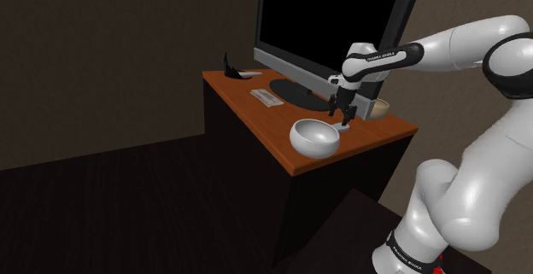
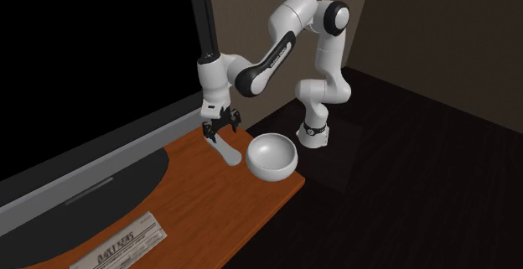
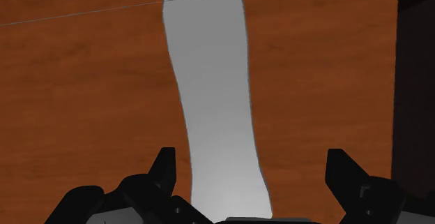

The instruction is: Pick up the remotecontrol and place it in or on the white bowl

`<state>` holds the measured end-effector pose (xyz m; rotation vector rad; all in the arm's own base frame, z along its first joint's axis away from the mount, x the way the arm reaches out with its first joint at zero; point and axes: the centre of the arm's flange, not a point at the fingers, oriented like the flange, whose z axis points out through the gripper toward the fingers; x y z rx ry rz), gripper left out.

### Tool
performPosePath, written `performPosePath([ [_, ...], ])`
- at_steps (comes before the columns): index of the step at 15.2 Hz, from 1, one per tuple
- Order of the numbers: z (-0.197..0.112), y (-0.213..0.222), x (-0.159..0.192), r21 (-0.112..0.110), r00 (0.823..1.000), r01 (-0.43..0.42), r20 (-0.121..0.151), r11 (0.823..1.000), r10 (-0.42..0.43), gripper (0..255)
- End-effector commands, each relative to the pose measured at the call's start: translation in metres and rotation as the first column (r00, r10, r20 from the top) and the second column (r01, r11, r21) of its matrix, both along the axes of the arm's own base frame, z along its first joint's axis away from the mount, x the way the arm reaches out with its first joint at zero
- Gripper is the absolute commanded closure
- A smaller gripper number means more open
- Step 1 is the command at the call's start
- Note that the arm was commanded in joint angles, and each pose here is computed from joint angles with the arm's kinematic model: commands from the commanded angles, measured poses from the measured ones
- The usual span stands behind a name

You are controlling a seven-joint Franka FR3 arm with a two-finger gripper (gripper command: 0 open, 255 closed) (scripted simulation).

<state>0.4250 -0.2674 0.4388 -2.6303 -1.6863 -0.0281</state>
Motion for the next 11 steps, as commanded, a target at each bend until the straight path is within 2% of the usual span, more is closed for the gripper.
performPosePath([
  [1, -0.017, -0.011, 0.019, -0.006, 0.995, -0.099, -0.019, 0.995, 0.099, 0],
  [8, -0.054, -0.011, 0.019, -0.006, 0.995, -0.099, -0.019, 0.995, 0.099, 0],
  [11, -0.057, -0.011, 0.019, -0.006, 0.995, -0.099, -0.019, 0.995, 0.099, 0],
])
